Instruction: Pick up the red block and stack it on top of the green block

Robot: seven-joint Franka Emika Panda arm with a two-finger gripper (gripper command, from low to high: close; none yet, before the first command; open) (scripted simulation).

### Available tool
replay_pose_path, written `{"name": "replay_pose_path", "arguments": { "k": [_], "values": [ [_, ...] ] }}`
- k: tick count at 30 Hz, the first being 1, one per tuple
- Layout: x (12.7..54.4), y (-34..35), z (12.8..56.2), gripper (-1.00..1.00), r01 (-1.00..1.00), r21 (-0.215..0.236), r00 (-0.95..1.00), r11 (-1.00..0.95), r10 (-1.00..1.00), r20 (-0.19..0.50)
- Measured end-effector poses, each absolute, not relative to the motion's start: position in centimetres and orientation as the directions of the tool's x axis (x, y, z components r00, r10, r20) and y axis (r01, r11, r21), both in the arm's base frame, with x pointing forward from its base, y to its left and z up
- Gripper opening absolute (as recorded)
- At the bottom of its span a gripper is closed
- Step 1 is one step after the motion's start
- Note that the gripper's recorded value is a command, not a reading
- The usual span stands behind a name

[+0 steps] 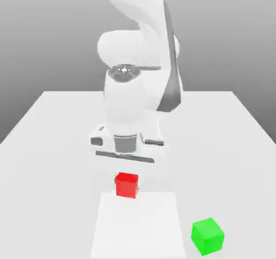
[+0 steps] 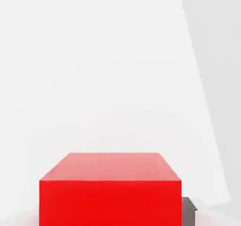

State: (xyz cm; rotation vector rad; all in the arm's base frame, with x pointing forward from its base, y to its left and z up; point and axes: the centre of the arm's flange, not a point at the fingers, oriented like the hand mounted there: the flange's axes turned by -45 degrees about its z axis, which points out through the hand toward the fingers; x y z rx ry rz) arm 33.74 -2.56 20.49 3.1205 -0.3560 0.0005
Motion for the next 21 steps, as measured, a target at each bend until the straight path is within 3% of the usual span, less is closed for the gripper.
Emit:
{"name": "replay_pose_path", "arguments": {
  "k": [12, 17, 18, 21],
  "values": [
    [44.5, 13.9, 24.3, -1.0, 0.388, 0.002, 0.922, -0.922, 0.388, -0.001],
    [45.5, 15.4, 19.4, -1.0, 0.431, 0.0, 0.902, -0.902, 0.431, 0.0],
    [45.4, 15.4, 18.6, 1.0, 0.432, 0.0, 0.902, -0.902, 0.432, 0.0],
    [45.4, 15.4, 18.6, 1.0, 0.432, 0.0, 0.902, -0.902, 0.432, 0.0]
  ]
}}
